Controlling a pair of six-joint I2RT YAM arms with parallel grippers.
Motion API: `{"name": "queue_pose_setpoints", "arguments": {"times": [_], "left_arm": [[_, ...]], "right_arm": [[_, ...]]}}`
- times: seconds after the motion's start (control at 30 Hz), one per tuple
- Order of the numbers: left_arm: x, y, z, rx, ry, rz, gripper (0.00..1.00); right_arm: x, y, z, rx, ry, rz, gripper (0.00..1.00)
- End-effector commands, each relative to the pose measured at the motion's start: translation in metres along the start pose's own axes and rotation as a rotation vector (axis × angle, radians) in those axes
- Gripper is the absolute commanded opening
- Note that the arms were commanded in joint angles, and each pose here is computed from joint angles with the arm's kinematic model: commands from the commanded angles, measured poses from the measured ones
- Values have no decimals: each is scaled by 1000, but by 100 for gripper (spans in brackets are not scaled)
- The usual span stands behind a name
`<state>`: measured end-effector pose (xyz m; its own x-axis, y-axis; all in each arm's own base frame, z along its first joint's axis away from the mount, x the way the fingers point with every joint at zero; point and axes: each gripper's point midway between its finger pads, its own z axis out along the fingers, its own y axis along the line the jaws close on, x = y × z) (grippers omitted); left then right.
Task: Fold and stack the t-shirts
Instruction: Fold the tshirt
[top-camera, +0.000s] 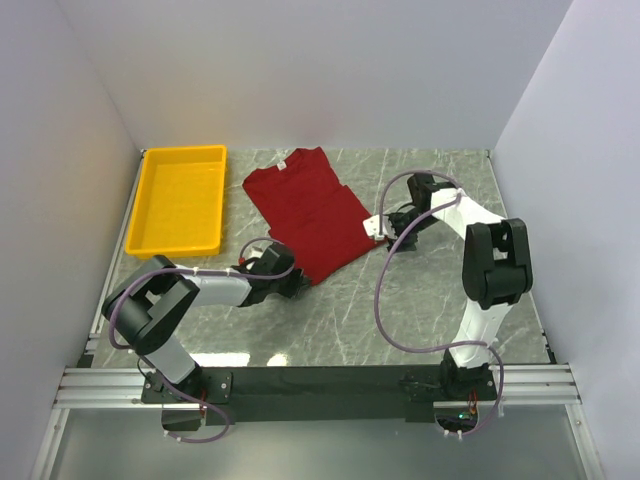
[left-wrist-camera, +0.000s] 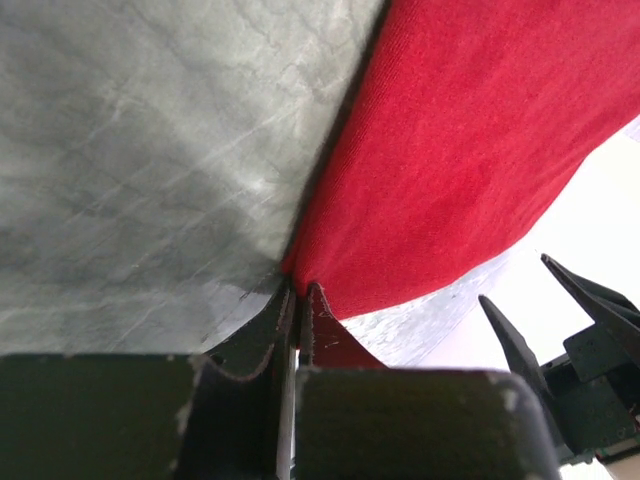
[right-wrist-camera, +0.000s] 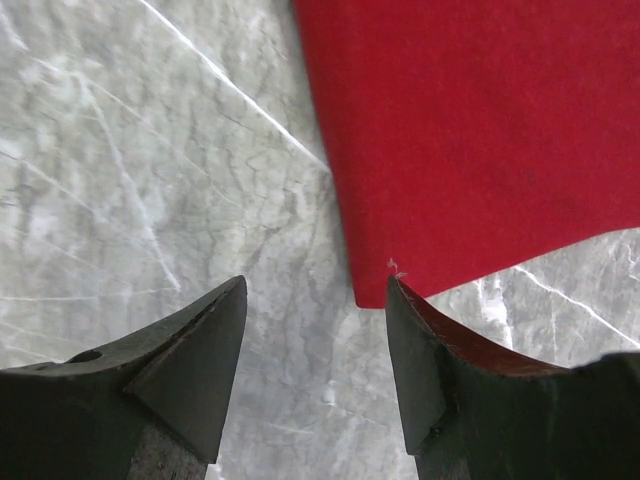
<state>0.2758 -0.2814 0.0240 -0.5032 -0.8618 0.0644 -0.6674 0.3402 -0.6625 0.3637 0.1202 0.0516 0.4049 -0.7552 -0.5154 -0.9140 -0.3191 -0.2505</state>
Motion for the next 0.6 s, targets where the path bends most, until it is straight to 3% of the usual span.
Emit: {"name": "queue_pose_setpoints", "arguments": {"times": [0.0, 0.33, 0.57], "left_arm": [[4, -14, -3, 50, 8, 26, 2], [6, -15, -6, 66, 30, 31, 0], [9, -19, -4, 76, 46, 34, 1]], "right_arm": [[3, -17, 5, 26, 30, -25, 64], [13, -33, 24, 34, 89, -14, 63], [13, -42, 29, 47, 112, -15, 53]]}}
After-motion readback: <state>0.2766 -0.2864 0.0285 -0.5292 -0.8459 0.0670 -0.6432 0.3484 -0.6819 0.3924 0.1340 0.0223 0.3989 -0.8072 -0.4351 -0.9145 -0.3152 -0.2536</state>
